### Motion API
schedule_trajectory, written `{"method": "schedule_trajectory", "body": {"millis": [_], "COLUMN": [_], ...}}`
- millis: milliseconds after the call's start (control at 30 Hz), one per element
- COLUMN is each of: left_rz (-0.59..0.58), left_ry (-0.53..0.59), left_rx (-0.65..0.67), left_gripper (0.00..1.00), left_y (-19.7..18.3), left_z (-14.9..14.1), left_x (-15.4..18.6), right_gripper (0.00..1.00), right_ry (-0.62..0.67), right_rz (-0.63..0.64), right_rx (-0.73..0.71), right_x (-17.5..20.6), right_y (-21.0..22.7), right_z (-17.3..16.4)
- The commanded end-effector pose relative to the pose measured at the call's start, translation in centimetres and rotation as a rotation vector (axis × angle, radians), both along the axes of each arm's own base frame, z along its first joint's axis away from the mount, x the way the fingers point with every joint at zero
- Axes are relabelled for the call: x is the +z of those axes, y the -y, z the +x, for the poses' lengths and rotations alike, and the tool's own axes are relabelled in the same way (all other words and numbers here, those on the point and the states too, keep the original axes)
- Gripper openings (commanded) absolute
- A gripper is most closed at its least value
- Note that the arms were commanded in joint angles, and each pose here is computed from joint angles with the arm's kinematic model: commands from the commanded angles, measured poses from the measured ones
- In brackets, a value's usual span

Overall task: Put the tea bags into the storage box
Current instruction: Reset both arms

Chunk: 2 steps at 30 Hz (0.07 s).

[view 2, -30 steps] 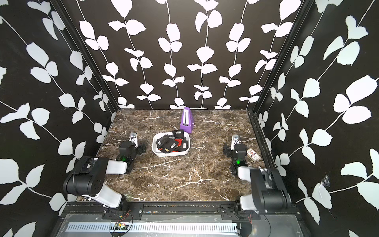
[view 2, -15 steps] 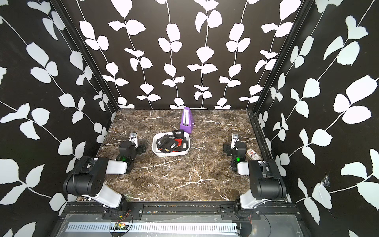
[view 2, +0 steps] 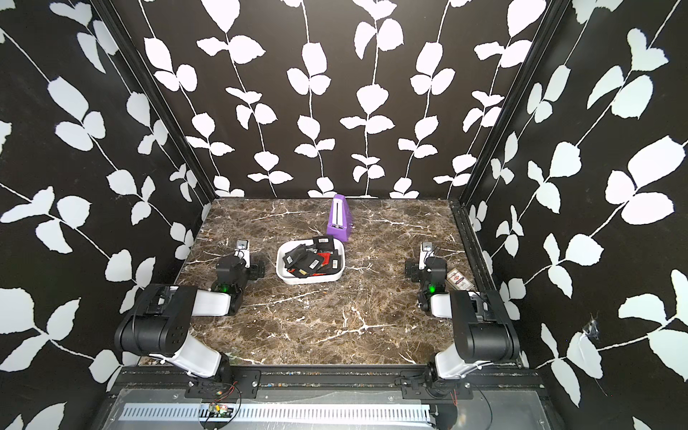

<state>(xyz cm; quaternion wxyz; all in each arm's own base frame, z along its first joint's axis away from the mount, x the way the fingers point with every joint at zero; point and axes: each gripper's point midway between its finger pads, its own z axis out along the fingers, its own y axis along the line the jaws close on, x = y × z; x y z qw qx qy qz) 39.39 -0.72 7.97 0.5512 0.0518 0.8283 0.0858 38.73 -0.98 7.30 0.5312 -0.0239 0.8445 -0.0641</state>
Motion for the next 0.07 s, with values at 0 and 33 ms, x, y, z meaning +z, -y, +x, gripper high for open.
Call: {"method": "schedule_trajectory", "body": {"millis": [0, 33], "left_rz": [-0.002, -0.002], "left_ry": [0.053, 0.053], "left_rx": [-0.007, -0.008], "left_gripper": [0.99, 0.99], "left_y": [0.02, 0.03], "left_z": [0.56, 0.57], "left_x": [1.68, 1.70], "right_gripper": [0.99, 0.99], "right_ry": [0.058, 0.059], "right_rz": [0.009, 0.009], "right_rx": [-0.015, -0.014], "right_x": [1.77, 1.79], "right_y": [0.18, 0.17], "right_z": [0.93, 0.88]}}
